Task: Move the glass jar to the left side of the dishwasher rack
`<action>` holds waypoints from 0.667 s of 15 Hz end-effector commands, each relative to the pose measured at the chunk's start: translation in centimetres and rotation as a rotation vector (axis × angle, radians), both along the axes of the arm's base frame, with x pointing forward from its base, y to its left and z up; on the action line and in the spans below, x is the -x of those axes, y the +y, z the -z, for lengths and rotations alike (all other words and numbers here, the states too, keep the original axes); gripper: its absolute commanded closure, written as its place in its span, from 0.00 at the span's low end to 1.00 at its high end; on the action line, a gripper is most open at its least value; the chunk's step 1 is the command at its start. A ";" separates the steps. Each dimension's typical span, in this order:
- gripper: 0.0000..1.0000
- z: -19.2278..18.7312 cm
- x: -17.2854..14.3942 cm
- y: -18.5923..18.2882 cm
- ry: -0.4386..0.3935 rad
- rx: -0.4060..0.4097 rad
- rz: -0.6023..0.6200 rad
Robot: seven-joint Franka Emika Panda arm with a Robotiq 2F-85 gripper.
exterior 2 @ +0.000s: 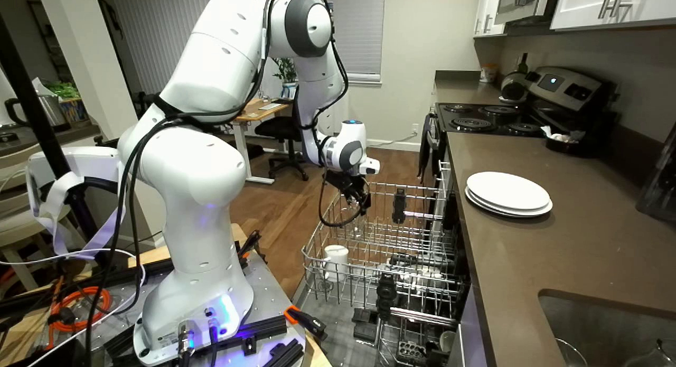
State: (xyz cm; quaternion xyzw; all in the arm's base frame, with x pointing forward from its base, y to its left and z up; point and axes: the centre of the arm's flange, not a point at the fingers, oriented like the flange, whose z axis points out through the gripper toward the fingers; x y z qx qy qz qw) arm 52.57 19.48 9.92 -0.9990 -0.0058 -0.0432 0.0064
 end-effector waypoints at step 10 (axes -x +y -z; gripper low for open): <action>0.38 2.9 -1.2 0.8 0.007 0.012 -0.009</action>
